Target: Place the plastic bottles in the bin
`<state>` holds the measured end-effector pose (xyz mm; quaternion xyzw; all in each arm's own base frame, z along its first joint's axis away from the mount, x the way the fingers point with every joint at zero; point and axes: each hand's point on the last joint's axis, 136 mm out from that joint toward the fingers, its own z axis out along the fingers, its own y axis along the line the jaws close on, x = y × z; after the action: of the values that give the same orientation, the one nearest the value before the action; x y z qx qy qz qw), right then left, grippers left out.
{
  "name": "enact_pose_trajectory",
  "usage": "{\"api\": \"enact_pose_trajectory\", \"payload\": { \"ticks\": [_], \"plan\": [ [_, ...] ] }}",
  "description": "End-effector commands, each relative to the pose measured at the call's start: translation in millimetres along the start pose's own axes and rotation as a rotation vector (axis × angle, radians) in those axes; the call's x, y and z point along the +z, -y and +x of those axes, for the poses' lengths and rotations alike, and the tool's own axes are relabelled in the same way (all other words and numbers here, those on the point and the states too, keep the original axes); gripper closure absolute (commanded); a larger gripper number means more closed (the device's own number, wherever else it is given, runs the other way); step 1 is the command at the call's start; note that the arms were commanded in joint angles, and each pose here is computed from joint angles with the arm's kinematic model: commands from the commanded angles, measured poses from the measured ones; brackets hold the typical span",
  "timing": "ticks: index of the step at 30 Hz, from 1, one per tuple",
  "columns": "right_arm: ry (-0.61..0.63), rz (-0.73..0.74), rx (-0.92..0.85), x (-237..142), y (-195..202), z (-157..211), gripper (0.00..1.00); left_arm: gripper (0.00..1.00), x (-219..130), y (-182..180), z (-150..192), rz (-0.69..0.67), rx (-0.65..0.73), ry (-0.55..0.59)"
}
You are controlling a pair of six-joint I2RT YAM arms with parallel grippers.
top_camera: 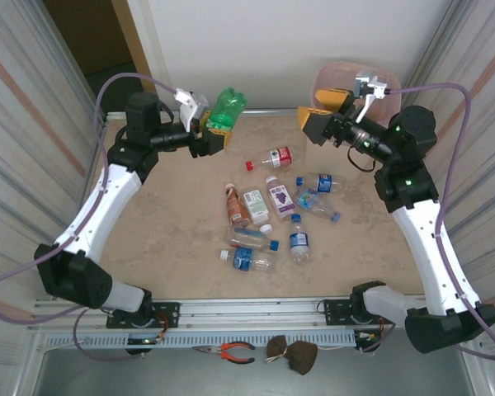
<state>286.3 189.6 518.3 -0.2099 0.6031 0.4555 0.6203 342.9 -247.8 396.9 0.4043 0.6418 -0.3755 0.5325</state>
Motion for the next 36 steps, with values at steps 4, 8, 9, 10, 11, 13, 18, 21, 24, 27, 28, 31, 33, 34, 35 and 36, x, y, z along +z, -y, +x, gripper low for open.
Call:
{"api": "enact_pose_trajectory", "payload": {
  "ticks": [4,8,9,10,11,13,18,21,24,27,28,31,33,34,35,36],
  "plan": [
    [0.05,-0.163,-0.106,1.1,-55.2,-18.0,0.07,0.51,-13.4,57.1,-46.3,0.098,0.099,0.137],
    [0.037,-0.231,-0.132,5.1,-73.0,-13.0,0.07,0.51,-16.2,81.4,-61.3,0.125,0.134,0.189],
    [0.033,-0.25,-0.143,6.1,-77.5,-10.7,0.06,0.51,-16.2,87.4,-64.7,0.13,0.142,0.198],
    [0.028,-0.269,-0.151,7.7,-82.7,-8.2,0.06,0.51,-17.2,93.2,-68.3,0.135,0.153,0.209],
    [0.025,-0.285,-0.158,8.9,-86.6,-6.4,0.06,0.51,-16.7,98.4,-70.1,0.143,0.16,0.214],
    [0.012,-0.326,-0.17,11.9,-95.8,-1.9,0.05,0.51,-17.3,110.1,-76.3,0.157,0.181,0.229],
    [-0.012,-0.382,-0.176,20.0,-108.1,6.7,0.04,0.51,-16.4,130.8,-88.0,0.191,0.215,0.257],
    [-0.017,-0.395,-0.17,25.9,-110.9,11.3,0.04,0.51,-16.5,141.2,-94.9,0.206,0.237,0.273],
    [-0.028,-0.406,-0.161,31.4,-112.2,17.0,0.03,0.51,-16.7,147.2,-99.9,0.215,0.25,0.284],
    [-0.036,-0.411,-0.156,35.4,-112.2,21.1,0.04,0.51,-16.6,152.6,-102.5,0.226,0.258,0.291],
    [-0.038,-0.413,-0.154,35.6,-112.9,22.1,0.05,0.51,-16.7,153.5,-102.5,0.225,0.259,0.29],
    [-0.044,-0.428,-0.153,37.3,-114.8,25.3,0.1,0.51,-16.8,154.8,-102.4,0.219,0.263,0.291],
    [-0.05,-0.445,-0.151,37.9,-117.8,27.3,0.14,0.51,-17.5,155.0,-102.8,0.216,0.264,0.292],
    [-0.051,-0.45,-0.153,38.1,-119.2,27.8,0.15,0.51,-17.9,155.4,-103.5,0.216,0.267,0.295],
    [-0.051,-0.456,-0.154,38.1,-120.6,27.9,0.16,0.51,-18.2,155.6,-103.6,0.216,0.267,0.296],
    [-0.054,-0.462,-0.153,38.5,-122.3,28.8,0.16,0.51,-18.2,156.3,-103.6,0.217,0.268,0.296]
  ]
}}
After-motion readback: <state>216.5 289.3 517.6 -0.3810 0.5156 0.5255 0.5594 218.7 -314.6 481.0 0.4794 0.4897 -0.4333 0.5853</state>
